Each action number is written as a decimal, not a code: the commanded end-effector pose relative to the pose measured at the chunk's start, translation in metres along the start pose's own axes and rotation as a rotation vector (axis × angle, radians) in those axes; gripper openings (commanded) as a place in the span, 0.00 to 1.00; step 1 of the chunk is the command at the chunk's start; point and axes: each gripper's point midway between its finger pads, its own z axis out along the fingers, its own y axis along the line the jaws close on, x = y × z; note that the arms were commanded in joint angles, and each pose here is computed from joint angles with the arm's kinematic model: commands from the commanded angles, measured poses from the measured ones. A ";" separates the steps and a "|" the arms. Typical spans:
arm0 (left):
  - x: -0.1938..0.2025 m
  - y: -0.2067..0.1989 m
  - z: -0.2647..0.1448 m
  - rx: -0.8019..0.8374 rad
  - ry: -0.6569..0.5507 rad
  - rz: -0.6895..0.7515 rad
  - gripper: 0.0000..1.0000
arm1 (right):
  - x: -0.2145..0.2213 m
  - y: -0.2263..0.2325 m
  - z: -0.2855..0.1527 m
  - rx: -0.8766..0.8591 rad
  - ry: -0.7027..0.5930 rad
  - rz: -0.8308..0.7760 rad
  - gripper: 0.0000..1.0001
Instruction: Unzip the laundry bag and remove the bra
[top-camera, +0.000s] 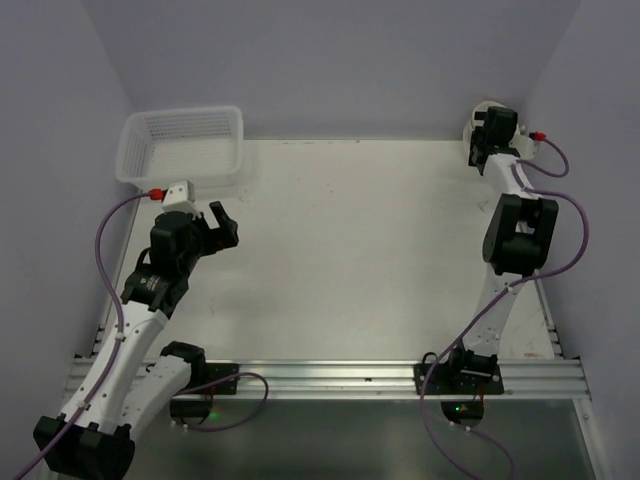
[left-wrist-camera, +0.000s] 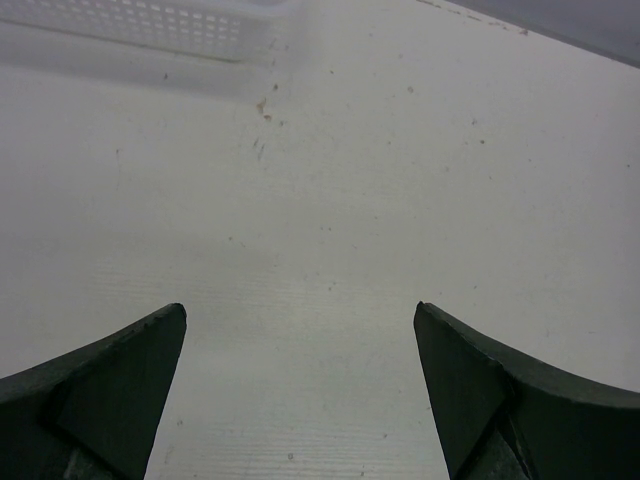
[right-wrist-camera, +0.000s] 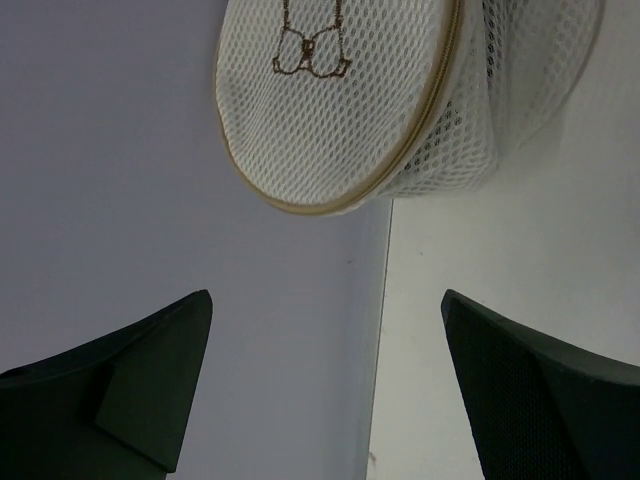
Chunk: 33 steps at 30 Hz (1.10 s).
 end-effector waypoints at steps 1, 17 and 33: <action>-0.018 -0.012 -0.003 0.043 -0.039 -0.003 1.00 | -0.017 0.033 0.024 -0.090 -0.074 0.169 0.99; -0.002 -0.006 -0.026 0.035 0.015 -0.060 0.89 | -0.030 -0.009 0.115 -0.127 -0.089 0.326 0.46; -0.005 -0.012 -0.038 0.082 -0.010 -0.073 0.77 | 0.082 -0.017 -0.047 -0.364 0.394 -0.032 0.00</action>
